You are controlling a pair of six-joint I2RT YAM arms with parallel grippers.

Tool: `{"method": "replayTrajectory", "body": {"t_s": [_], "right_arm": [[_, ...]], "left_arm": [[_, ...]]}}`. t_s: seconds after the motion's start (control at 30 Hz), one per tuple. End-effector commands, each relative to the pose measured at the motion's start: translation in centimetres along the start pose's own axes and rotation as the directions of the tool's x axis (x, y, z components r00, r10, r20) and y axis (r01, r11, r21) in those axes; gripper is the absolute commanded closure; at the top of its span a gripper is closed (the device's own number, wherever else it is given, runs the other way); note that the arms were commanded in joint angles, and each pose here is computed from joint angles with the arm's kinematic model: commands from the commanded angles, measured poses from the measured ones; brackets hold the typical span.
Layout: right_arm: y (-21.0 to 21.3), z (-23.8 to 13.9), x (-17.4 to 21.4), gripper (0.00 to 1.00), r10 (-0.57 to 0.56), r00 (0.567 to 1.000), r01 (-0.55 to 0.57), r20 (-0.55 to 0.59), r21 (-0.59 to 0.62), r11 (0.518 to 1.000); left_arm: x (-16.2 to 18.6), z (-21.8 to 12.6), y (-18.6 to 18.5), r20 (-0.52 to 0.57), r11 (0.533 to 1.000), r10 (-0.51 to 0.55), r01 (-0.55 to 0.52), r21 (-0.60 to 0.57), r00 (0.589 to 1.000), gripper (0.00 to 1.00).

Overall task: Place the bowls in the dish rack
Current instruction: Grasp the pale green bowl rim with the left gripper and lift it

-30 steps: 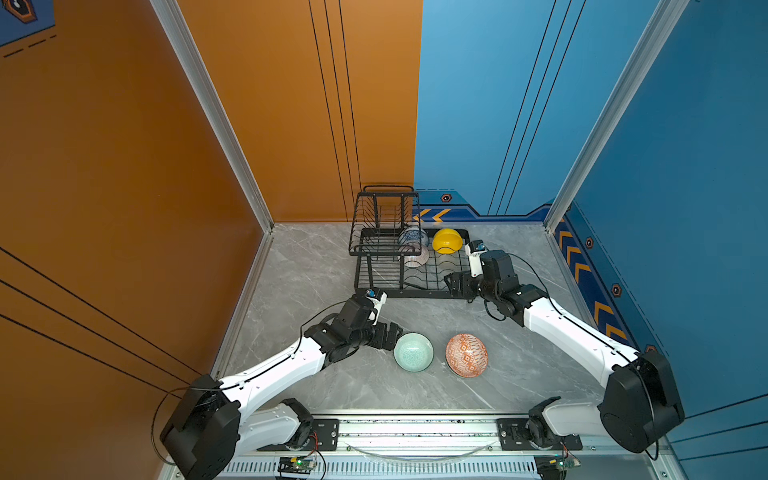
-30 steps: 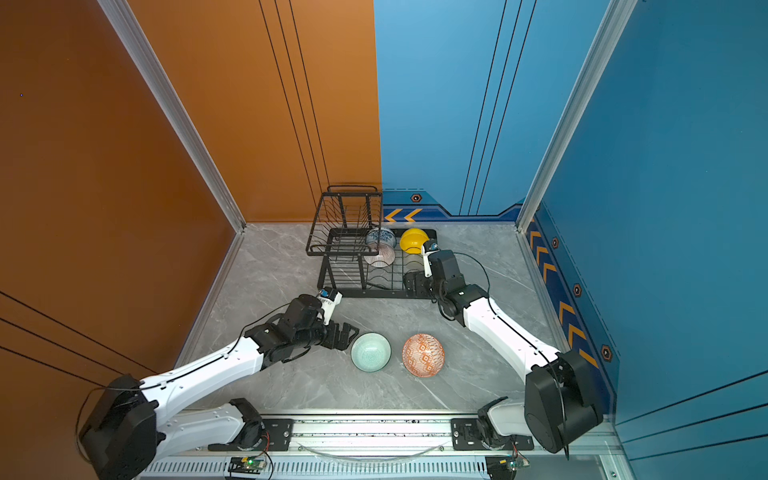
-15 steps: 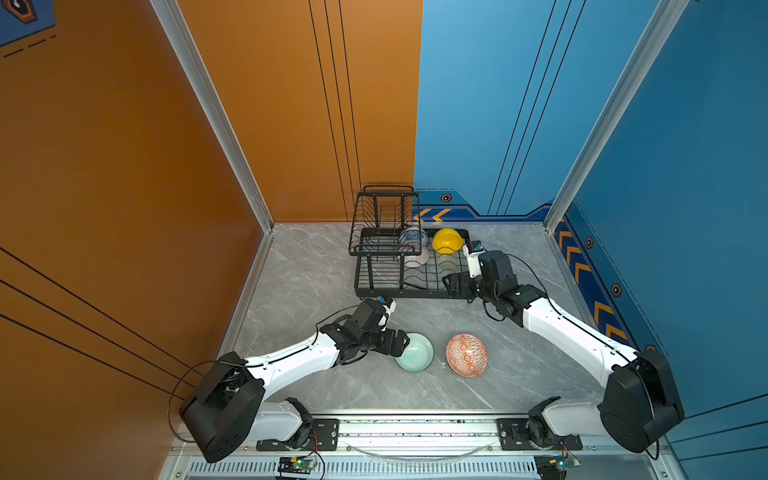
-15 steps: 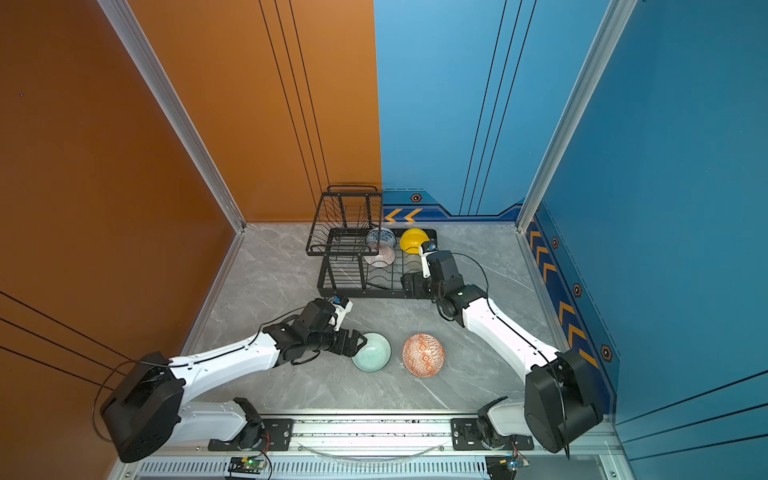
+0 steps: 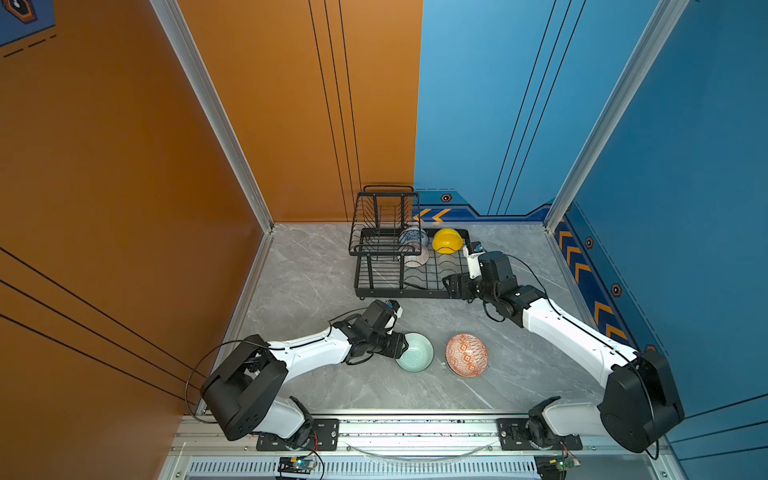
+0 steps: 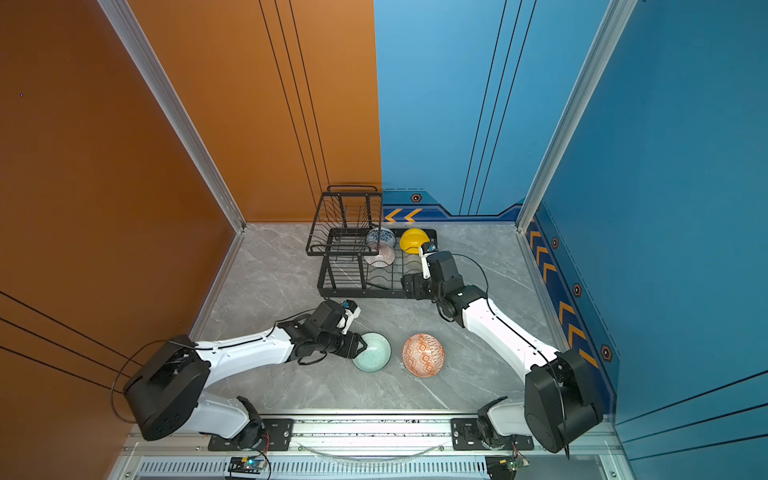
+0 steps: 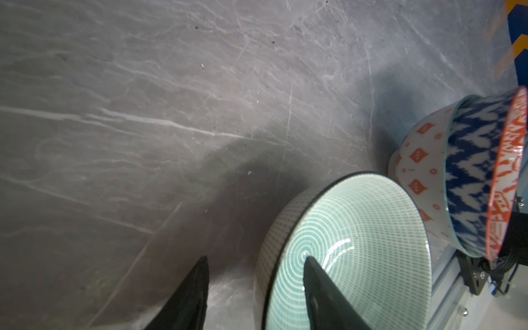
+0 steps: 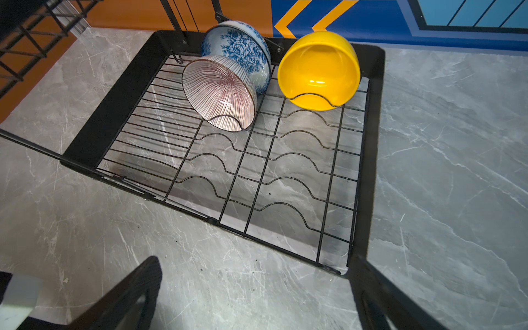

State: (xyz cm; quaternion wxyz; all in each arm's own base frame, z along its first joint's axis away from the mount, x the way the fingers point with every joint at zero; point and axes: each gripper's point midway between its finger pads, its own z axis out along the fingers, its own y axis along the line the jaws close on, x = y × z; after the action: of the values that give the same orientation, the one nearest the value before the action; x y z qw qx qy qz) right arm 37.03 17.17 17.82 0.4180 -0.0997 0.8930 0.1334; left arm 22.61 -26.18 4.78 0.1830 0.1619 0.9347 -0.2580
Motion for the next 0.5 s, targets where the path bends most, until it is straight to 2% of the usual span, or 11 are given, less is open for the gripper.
{"method": "replayTrajectory", "body": {"t_s": [0.0, 0.17, 0.37, 0.47], "right_arm": [[-0.41, 0.35, 0.99, 0.00, 0.004, 1.000, -0.003, -0.026, 0.014, 1.000], [-0.58, 0.30, 1.15, 0.00, 0.004, 1.000, -0.003, -0.027, 0.018, 1.000], [-0.71, 0.25, 1.33, 0.00, 0.004, 1.000, -0.004, -0.029, 0.020, 1.000], [-0.86, 0.16, 1.35, 0.00, 0.001, 1.000, 0.000, -0.026, 0.025, 1.000]], "left_arm": [[-0.17, 0.38, -1.19, -0.019, 0.999, 0.010, -0.009, 0.039, 1.000, 0.54], [0.01, 0.73, -1.10, -0.032, 0.999, 0.002, -0.001, 0.034, 0.999, 0.70], [-0.23, 0.41, -1.03, -0.026, 1.000, 0.004, -0.004, 0.019, 1.000, 0.84], [-0.36, 0.07, -1.04, -0.028, 1.000, 0.013, -0.013, 0.010, 1.000, 0.96]]}}
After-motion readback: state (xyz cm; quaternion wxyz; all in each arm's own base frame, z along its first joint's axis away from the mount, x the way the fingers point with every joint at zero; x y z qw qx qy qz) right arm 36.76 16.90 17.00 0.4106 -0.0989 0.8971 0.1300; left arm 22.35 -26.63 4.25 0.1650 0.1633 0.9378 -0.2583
